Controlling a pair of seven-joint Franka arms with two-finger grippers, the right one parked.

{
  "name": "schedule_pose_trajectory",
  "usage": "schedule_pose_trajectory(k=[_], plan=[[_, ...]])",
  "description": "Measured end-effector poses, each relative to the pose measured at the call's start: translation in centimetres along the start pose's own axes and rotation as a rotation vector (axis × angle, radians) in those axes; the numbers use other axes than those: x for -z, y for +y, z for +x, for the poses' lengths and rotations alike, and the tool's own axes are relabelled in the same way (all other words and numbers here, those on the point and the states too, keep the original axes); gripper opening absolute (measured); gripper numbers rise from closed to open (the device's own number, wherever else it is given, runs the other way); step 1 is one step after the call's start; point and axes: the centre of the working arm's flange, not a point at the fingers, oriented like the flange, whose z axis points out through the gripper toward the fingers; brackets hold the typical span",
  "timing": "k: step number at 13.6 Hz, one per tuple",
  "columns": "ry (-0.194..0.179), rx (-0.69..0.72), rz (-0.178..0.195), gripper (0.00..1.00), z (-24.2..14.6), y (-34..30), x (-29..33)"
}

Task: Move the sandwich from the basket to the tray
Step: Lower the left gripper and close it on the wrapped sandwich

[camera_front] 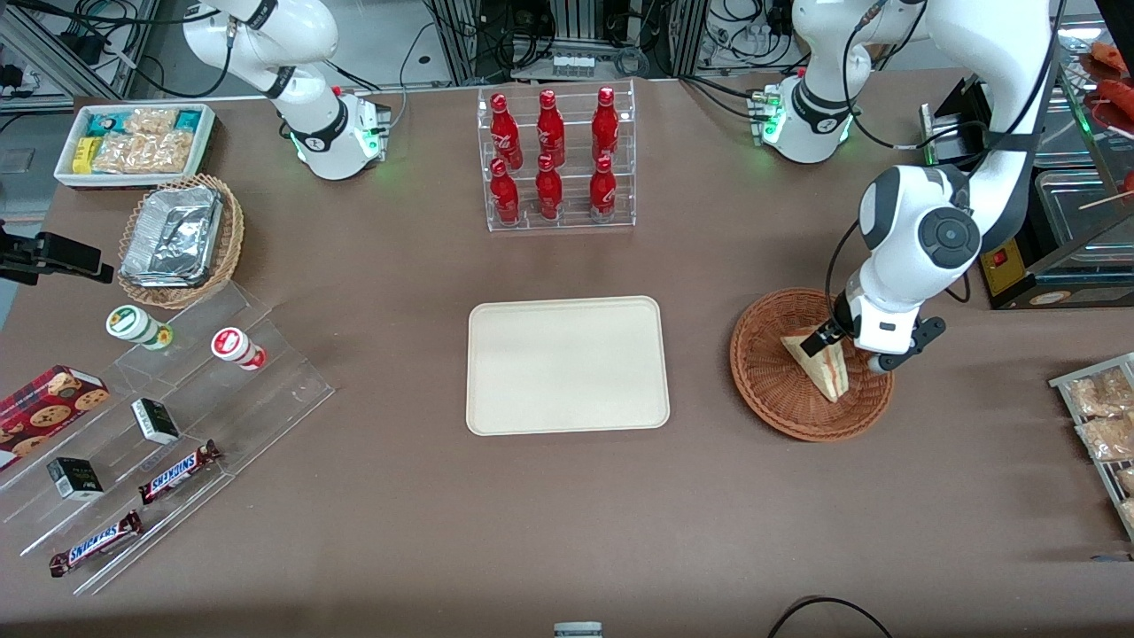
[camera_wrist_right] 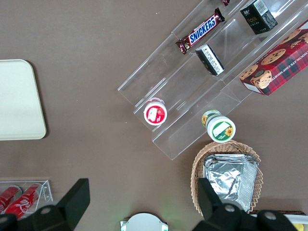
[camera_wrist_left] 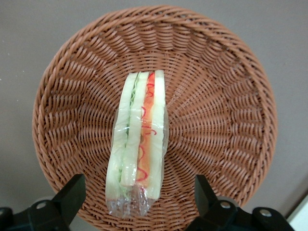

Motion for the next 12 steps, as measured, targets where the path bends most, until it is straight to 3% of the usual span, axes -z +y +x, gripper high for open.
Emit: schedule_pose_trajectory(k=[6,12], plan=[[-0.026,0.009,0.016,1.00,0.3,-0.2,-3.2],[-0.043,0.015,0.030,0.40,0.4,-0.4,-3.9]])
